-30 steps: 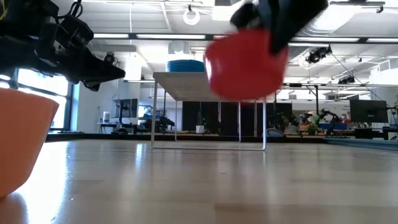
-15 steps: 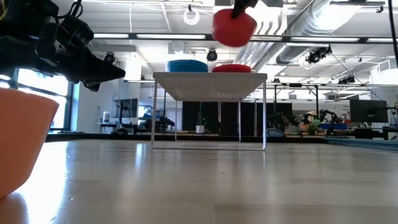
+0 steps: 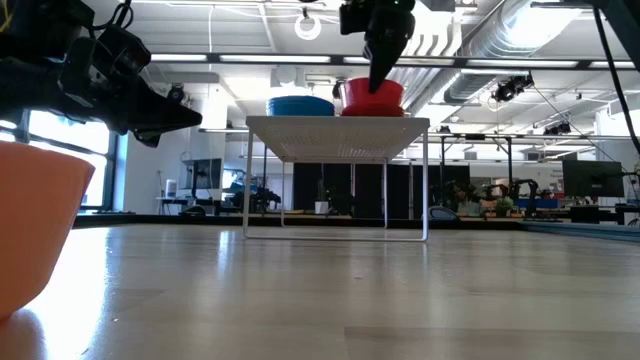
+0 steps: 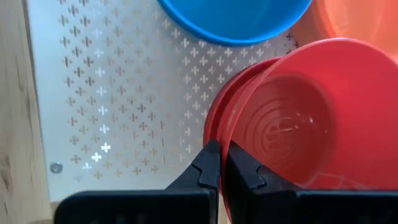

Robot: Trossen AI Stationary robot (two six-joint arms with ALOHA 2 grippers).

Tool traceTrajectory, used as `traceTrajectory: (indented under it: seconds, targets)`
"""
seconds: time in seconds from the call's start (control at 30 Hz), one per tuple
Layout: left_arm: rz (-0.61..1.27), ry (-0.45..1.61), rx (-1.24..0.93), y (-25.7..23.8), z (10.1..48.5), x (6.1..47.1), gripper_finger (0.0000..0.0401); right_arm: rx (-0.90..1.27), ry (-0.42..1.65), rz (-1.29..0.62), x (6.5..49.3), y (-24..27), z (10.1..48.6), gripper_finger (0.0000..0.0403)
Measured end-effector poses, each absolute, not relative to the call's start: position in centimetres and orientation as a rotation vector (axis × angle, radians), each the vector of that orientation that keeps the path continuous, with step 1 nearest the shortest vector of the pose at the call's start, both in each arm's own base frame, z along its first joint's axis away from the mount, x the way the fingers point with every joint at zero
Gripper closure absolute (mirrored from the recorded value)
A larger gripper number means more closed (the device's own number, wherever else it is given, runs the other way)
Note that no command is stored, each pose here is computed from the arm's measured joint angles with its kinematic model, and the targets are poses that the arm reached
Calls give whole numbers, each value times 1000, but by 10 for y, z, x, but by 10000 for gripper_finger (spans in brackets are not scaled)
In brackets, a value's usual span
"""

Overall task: Pick & Place Mini bowls
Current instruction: Stack the red bowl on top of the red bowls on the shelf, then stack the blue bowl on top of the blue bowls on the shelf

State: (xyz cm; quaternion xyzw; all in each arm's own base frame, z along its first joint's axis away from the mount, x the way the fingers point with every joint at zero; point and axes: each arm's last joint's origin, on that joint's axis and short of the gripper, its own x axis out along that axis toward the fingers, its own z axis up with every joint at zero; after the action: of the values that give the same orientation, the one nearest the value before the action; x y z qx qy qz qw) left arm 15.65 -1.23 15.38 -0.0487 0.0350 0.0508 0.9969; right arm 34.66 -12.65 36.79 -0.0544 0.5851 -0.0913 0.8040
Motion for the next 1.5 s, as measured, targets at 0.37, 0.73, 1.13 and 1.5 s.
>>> traceTrajectory:
  seconds: [0.37, 0.73, 1.13, 1.5]
  targets:
    - [103, 70, -98, -12, 154, 157, 401, -118, 1272, -195, 348, -132, 363, 393]
    - [98, 71, -98, -12, 154, 157, 401, -120, 1250, -206, 350, -133, 364, 329]
    - [98, 78, -97, -12, 153, 157, 401, -99, 1201, -181, 348, -133, 369, 391]
    - [71, 79, -98, -13, 153, 157, 401, -70, 1082, -123, 348, -108, 379, 400]
